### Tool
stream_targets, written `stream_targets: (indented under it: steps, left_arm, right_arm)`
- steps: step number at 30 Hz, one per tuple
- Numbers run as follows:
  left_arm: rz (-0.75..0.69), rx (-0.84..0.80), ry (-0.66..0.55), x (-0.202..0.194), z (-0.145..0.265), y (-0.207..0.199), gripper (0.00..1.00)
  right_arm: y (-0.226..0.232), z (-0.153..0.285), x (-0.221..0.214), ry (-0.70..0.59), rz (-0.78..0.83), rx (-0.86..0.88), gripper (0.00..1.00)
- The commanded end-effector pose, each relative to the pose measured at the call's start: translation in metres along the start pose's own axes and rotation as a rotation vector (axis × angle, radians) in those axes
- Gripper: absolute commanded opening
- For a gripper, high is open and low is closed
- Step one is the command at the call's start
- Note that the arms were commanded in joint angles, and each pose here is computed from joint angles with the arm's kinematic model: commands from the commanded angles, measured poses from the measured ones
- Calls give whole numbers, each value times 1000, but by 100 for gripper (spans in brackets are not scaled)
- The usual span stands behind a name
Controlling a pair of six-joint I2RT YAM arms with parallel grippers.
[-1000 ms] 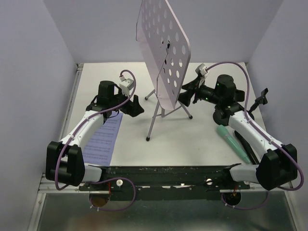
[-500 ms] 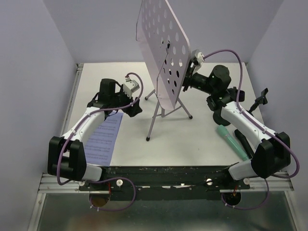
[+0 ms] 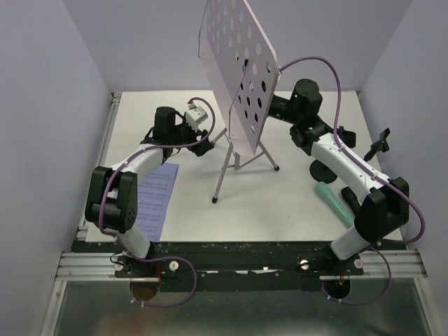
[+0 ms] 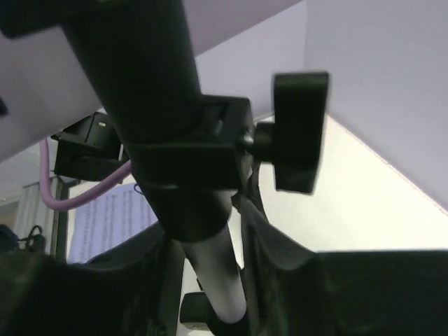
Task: Pack up the instrument practice props
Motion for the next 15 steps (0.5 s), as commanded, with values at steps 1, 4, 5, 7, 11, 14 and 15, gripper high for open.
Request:
stream_targets:
  steps: [1, 4, 5, 7, 11, 14, 15]
  left_arm:
    - [-79, -18, -140, 24, -13, 17, 84]
    - [-122, -65, -172, 27, -20, 18, 83]
    - [-136, -87, -177, 26, -22, 19, 83]
    - [-163, -148, -194, 27, -25, 16, 82]
    - [-217, -252, -200, 28, -34, 8, 80]
    - [-243, -290, -174, 22, -42, 3, 79]
    - [-252, -292, -165, 21, -45, 2, 78]
  right_arm:
    - [-6, -6, 4, 39, 23, -9, 32]
    - [-4, -5, 4, 79, 43, 25, 5]
    - [-2, -4, 2, 97, 44, 35, 0]
    - [-2, -2, 0, 126, 45, 60, 0]
    - [1, -1, -3, 153, 38, 105, 0]
    - [-1, -1, -1, 149, 73, 101, 0]
    - [-2, -1, -1, 148, 74, 98, 0]
Point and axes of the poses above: each gripper's point midway between its finger pads, its own z axis back along the fingers, its own y axis along the line the jaws close on, x = y × z, the point moved 8 cm from there along z, back along the fingers, and after that the axes turned 9 degrees about -z, right-handed, at the moved point
